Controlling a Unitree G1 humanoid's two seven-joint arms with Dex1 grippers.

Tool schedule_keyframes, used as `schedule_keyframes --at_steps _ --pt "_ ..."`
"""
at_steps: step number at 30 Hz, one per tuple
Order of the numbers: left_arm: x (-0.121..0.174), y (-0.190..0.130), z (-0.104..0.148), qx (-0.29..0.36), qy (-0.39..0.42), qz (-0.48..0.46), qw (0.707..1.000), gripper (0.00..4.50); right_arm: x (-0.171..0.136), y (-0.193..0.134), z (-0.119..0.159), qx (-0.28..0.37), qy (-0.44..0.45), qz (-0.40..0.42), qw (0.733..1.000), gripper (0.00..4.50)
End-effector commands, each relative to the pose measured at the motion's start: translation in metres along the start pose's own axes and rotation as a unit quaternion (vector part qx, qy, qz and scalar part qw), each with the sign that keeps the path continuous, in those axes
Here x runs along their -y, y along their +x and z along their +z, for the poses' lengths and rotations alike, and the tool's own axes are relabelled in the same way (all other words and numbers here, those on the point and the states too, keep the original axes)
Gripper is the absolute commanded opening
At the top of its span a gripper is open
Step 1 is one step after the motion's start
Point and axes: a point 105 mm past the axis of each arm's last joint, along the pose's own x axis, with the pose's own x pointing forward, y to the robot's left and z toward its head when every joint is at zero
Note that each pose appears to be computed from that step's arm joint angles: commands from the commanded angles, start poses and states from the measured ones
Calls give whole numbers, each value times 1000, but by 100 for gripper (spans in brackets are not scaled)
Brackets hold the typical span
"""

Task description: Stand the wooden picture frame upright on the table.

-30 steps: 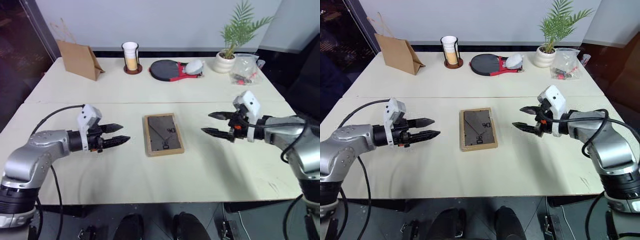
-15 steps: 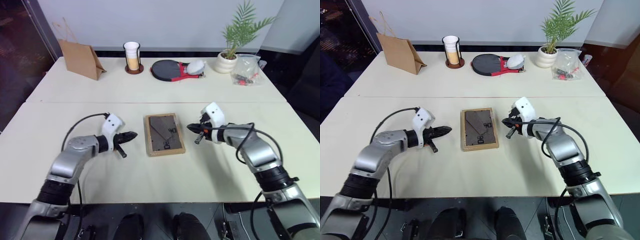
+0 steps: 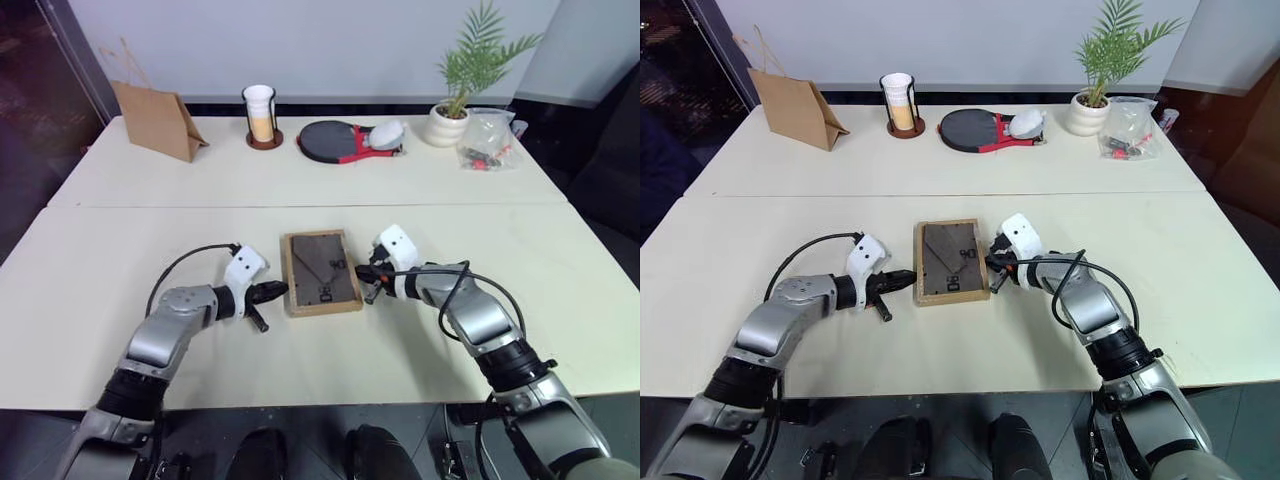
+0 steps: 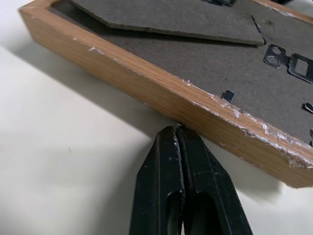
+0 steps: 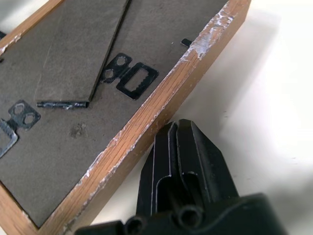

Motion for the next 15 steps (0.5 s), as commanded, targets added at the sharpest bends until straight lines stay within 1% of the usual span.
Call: schedule_keyframes --at_steps 1,8,12,14,15 --pt "9 -11 2 -2 5 -18 1000 3 -34 5 12 18 -8 66 998 1" --pt "-1 -22 -2 -14 2 8 1000 3 -50 3 12 11 -4 90 996 1" --pt "-5 -24 -6 -28 4 13 1000 3 -43 2 4 -6 -18 66 998 1" --pt "-8 -31 -8 -35 -8 12 999 3 -36 -2 1 -11 -25 55 998 1" --pt "-12 -37 -9 -40 -18 14 999 27 -32 -5 1 -14 -32 48 998 0"
